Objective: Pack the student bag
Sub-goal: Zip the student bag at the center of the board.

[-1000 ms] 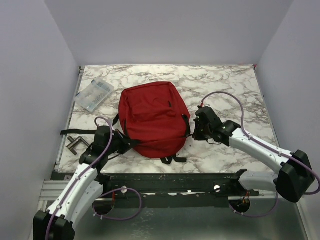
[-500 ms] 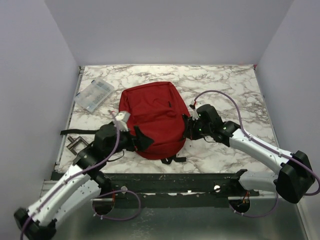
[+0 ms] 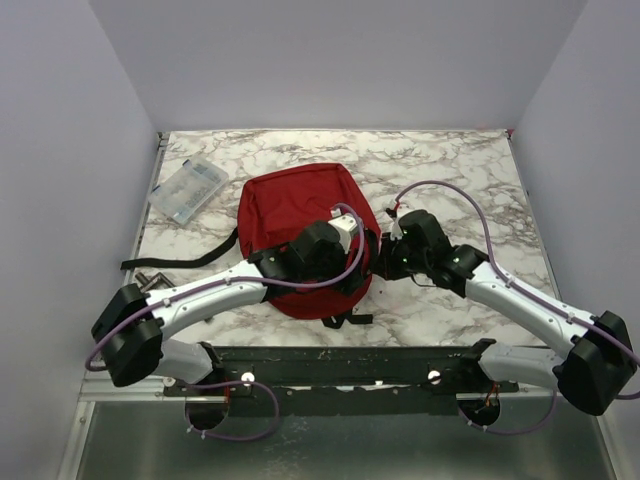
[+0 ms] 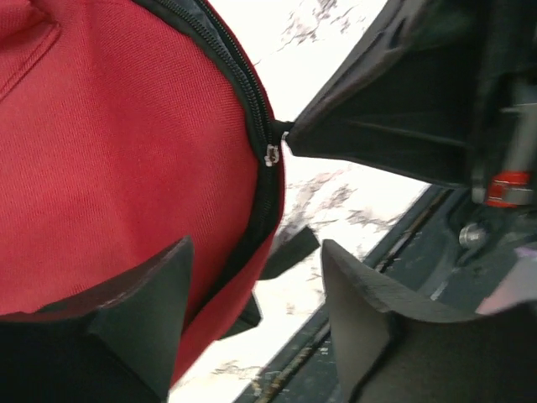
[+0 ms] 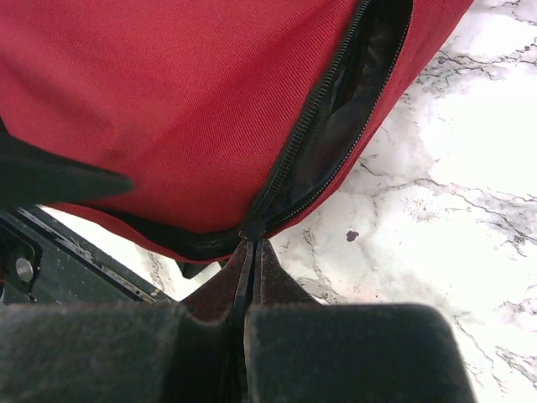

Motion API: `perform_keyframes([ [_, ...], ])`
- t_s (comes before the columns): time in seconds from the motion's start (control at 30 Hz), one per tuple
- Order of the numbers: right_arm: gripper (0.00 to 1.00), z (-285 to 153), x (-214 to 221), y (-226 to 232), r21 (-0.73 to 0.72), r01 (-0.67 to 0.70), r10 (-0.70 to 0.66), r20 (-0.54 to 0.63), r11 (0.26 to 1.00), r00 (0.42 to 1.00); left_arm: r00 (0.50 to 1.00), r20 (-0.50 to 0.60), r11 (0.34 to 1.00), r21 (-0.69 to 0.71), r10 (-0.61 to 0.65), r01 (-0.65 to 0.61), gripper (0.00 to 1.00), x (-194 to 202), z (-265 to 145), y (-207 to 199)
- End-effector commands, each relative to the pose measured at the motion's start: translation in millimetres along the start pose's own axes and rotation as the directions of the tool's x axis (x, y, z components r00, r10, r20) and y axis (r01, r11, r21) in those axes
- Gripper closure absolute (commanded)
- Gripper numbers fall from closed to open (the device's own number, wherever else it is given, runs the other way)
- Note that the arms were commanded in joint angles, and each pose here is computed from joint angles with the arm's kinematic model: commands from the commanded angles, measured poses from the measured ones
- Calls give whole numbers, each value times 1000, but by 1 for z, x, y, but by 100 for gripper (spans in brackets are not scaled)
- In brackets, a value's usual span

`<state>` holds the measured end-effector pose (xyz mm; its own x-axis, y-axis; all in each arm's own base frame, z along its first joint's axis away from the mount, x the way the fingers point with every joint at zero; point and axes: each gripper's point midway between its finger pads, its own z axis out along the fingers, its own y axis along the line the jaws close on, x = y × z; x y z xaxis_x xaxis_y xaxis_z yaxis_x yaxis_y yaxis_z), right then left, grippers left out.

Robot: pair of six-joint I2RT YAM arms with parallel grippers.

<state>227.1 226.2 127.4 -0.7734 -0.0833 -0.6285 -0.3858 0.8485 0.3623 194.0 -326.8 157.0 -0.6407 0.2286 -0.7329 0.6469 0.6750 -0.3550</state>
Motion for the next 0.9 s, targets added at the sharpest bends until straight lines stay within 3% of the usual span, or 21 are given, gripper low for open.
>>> perform_keyframes([
  [0.0, 100, -7, -1, -4, 19, -14, 14, 26, 1000, 1000, 999, -12, 999, 19, 44, -44, 46, -6, 20, -6],
  [0.37, 100, -8, -8, -7, 44, -8, 6, 47, 999, 999, 992, -127, 999, 49, 3, 3, 52, 28, 35, -7],
  [0.47, 100, -8, -9, -8, 51, -12, 9, 55, 999, 998, 989, -148, 999, 44, 0, 7, 61, 39, 34, -5],
  [0.6, 100, -6, -13, -32, 189, -60, 45, 87, 980, 995, 982, -191, 999, 39, 12, -5, 97, 51, 32, -2],
  [0.87, 100, -5, -45, -82, 445, -161, 77, 200, 881, 977, 976, -209, 998, 46, 53, -45, 100, 72, 15, 5],
])
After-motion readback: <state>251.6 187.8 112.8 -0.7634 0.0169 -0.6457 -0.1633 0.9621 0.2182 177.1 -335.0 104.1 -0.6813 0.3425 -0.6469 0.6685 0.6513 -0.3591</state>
